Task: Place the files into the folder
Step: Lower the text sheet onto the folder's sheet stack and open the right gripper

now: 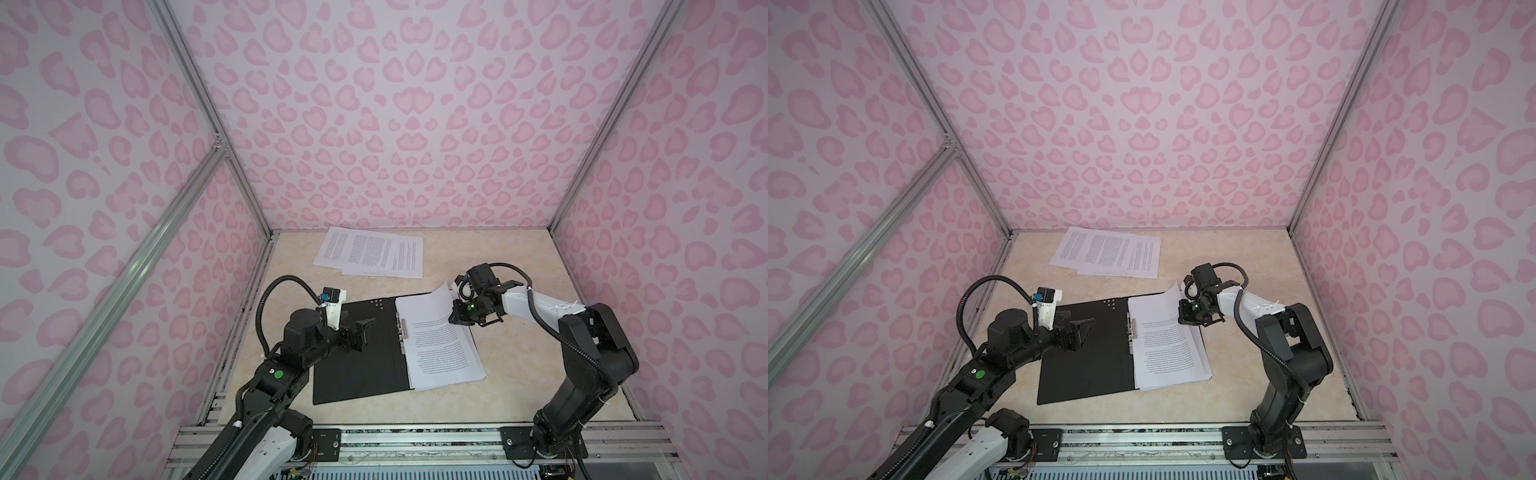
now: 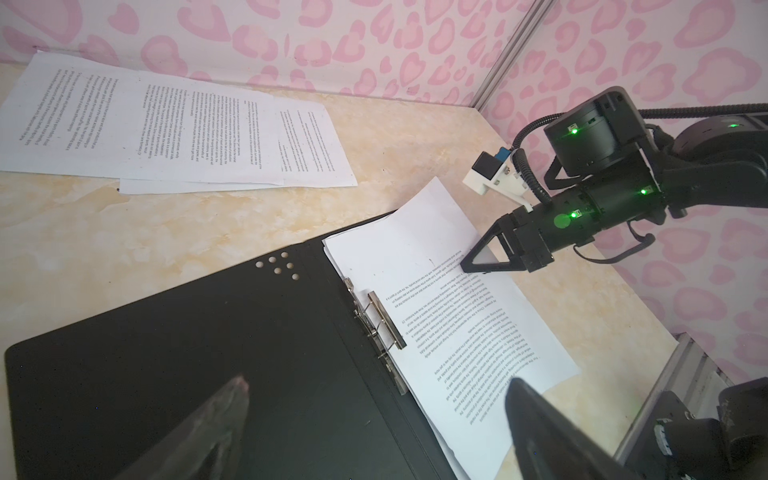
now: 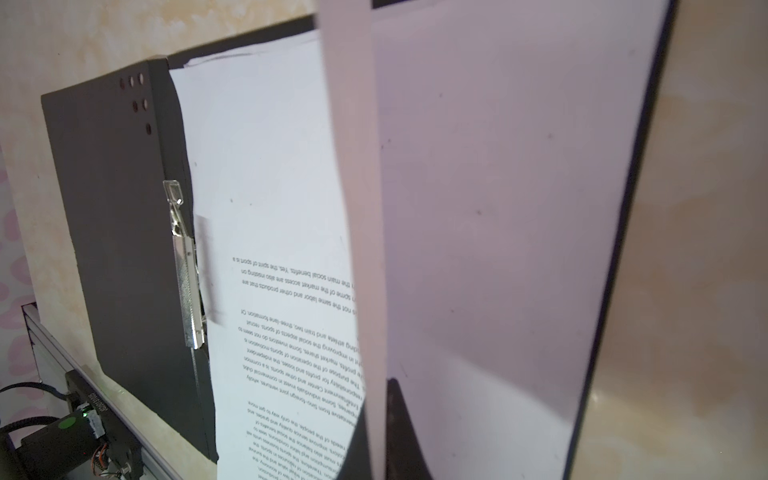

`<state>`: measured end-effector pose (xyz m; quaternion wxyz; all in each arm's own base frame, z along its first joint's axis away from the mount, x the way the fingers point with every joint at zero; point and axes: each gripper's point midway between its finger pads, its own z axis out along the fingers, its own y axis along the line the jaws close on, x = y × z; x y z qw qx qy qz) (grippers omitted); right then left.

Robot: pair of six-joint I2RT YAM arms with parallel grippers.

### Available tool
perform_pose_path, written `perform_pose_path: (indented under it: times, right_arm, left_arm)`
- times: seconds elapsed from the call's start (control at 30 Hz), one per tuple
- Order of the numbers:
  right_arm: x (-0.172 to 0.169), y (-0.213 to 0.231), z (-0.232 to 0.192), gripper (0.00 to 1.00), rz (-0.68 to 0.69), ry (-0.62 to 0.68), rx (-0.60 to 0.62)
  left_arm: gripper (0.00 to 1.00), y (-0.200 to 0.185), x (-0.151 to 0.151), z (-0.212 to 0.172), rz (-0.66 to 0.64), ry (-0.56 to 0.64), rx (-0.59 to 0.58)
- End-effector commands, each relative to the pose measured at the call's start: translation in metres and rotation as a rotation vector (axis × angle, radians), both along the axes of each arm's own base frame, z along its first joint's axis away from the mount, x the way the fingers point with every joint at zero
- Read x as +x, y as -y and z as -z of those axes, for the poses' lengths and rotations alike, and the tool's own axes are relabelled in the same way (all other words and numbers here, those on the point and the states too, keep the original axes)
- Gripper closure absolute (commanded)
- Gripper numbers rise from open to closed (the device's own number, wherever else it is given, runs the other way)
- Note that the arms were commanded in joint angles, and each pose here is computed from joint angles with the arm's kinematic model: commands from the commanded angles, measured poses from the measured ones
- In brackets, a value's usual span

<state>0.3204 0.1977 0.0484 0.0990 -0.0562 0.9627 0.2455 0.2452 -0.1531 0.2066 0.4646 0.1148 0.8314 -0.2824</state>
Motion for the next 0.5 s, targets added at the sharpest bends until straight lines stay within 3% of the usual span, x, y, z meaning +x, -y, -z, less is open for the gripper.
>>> perform_pose_path:
  times: [0.0, 0.37, 0.43, 0.47]
  right_arm:
    - [-0.0014, -0.0025, 0.0032, 1.0, 0.0, -0.004, 0.012]
    - [-0.0005, -0.0028, 0.0038, 1.0, -0.008, -0.009, 0.01]
    - [-0.0007, -0.0021, 0.0041, 0.94, -0.008, -0.008, 0.006]
    - [-0.0015, -0.002, 0.0039, 0.85, -0.006, -0.008, 0.006]
  left_arm:
    - [0.02, 0.0016, 0.0014, -0.007, 0.004, 0.015, -0.012]
    - [0.02, 0.0008, 0.0022, -0.0061, -0.002, 0.011, -0.008]
    - [0.02, 0.0006, 0.0024, -0.0052, -0.003, 0.009, -0.007]
    - [0.02, 0.0005, 0.0026, -0.0056, -0.005, 0.009, -0.007]
